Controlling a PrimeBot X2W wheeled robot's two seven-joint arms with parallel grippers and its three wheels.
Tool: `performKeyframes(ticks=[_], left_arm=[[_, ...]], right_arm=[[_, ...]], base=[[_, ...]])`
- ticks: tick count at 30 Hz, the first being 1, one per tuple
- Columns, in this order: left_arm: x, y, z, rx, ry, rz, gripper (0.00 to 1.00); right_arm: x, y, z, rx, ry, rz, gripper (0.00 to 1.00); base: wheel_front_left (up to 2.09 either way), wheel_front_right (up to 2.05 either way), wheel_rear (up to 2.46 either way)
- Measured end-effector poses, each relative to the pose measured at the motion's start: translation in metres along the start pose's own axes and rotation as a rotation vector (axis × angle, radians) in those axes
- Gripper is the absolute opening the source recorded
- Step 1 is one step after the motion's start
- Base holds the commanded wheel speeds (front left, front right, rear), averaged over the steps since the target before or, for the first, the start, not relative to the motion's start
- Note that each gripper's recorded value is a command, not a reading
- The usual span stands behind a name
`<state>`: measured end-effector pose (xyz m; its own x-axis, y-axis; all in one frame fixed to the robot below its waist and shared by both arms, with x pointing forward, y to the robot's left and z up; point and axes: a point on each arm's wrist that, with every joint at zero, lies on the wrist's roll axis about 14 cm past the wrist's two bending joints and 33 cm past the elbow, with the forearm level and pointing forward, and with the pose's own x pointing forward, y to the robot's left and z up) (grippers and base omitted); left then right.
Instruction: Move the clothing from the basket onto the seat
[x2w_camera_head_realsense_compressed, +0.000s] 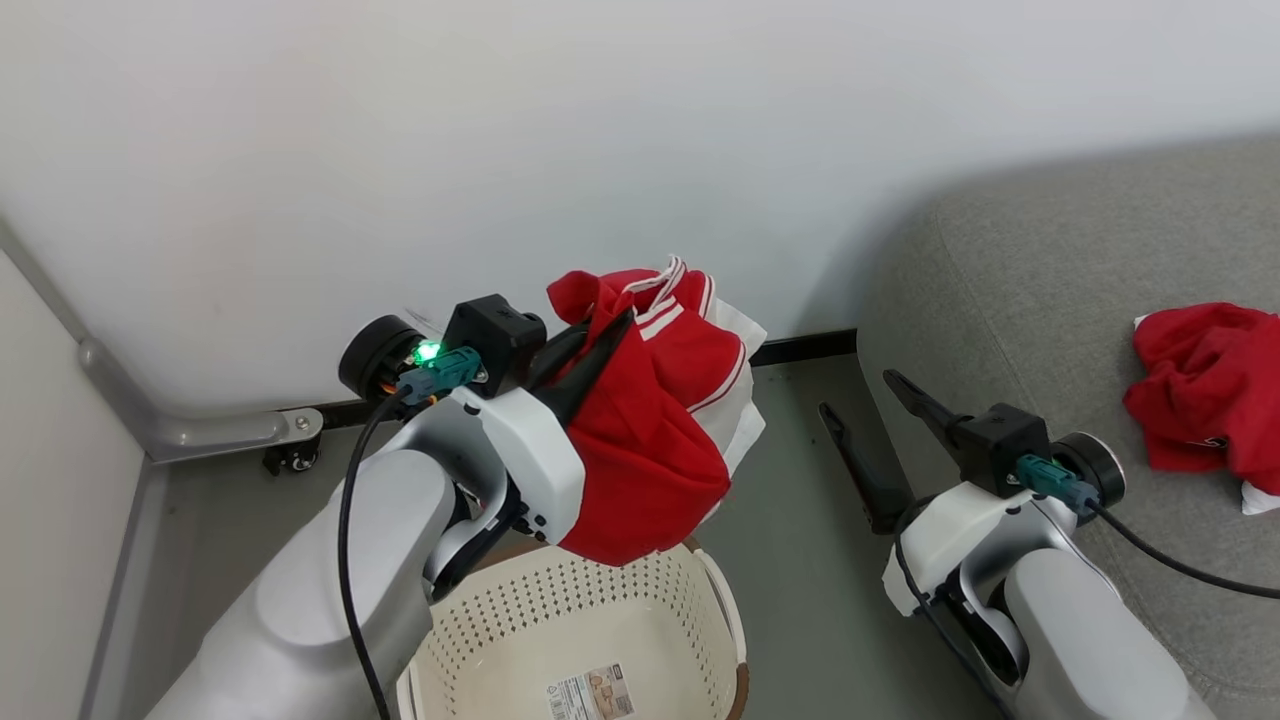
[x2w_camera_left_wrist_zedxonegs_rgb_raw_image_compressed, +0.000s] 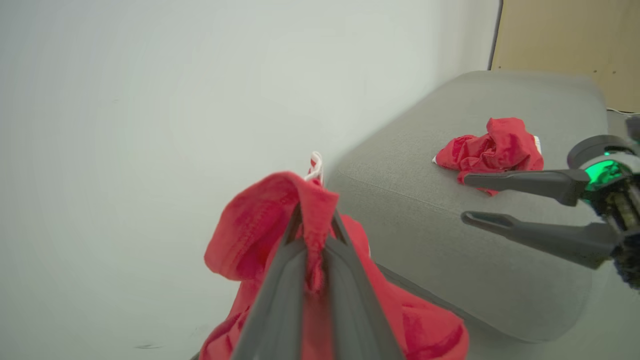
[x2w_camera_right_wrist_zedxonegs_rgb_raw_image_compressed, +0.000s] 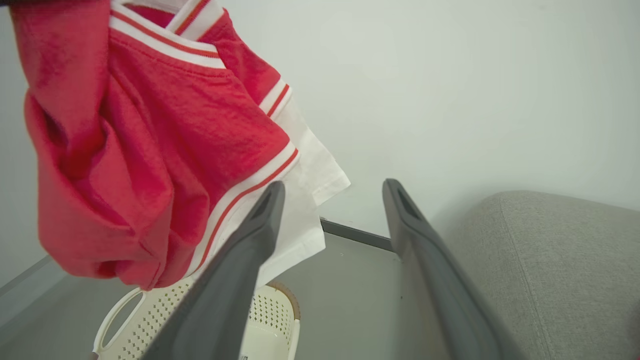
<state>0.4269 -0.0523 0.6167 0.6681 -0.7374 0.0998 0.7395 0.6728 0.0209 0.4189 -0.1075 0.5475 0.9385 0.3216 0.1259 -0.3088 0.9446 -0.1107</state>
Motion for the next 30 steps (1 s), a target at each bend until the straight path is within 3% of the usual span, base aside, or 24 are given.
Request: performKeyframes(ticks=[16,30], left_arm=[[0.002,-0.045,0.027,0.014,-0.046,-0.117,0.0],[0.002,-0.062,0.03,0.005,-0.056,-0.167,0.0]], right_arm=[[0.004,0.002,0.011,-0.06,0.014,0.065,1.0],[0.015,0.03,0.011,-0.082,0.06,0.21,1.0]], base=[[0.0,0.0,0.0],[0.0,0.0,0.0]])
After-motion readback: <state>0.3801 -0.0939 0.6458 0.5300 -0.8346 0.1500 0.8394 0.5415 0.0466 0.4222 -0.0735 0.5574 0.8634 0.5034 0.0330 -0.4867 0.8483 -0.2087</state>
